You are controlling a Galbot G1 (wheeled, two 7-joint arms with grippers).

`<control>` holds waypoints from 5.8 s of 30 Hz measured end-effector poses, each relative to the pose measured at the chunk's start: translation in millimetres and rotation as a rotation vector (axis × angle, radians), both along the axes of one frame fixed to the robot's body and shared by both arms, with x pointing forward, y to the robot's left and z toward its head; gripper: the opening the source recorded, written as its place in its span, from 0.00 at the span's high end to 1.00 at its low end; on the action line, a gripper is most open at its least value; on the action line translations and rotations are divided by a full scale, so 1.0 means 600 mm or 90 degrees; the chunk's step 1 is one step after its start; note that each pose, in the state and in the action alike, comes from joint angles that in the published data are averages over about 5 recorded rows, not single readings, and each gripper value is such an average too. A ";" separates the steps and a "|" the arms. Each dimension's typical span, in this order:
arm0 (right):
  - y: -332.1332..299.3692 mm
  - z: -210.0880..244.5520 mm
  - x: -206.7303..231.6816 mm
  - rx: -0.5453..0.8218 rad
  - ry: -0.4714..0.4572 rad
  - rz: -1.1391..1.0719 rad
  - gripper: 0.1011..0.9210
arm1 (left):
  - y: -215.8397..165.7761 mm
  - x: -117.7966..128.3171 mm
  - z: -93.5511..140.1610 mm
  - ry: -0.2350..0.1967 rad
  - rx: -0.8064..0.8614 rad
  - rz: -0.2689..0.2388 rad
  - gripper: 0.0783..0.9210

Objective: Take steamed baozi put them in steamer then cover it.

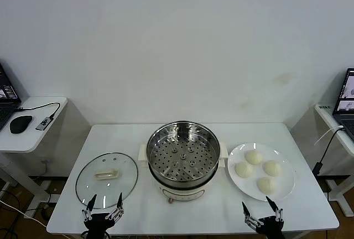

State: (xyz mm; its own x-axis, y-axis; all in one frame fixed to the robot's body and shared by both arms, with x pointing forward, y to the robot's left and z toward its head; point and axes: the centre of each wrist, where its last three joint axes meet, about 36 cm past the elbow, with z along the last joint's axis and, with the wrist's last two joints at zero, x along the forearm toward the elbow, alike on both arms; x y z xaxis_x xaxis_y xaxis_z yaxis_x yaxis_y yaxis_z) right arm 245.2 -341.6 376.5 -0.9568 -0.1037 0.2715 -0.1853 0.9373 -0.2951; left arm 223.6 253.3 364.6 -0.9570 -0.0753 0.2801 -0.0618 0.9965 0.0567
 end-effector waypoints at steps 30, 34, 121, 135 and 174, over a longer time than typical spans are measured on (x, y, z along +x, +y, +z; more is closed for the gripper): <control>-0.187 0.248 0.418 -0.552 0.226 0.399 0.12 | 0.023 0.026 0.012 0.001 0.172 0.006 0.12; -0.186 0.257 0.470 -0.561 0.282 0.439 0.12 | 0.029 0.028 0.015 0.000 0.183 0.008 0.12; 0.106 0.511 0.680 -0.659 0.201 0.744 0.51 | 0.051 0.053 0.016 -0.045 0.023 0.010 0.12; 0.325 0.483 0.673 -0.794 0.099 0.960 0.51 | 0.053 0.051 0.007 -0.060 -0.007 0.010 0.12; 0.422 0.386 0.710 -1.057 -0.005 1.126 0.13 | 0.056 0.048 0.022 -0.094 0.002 0.006 0.12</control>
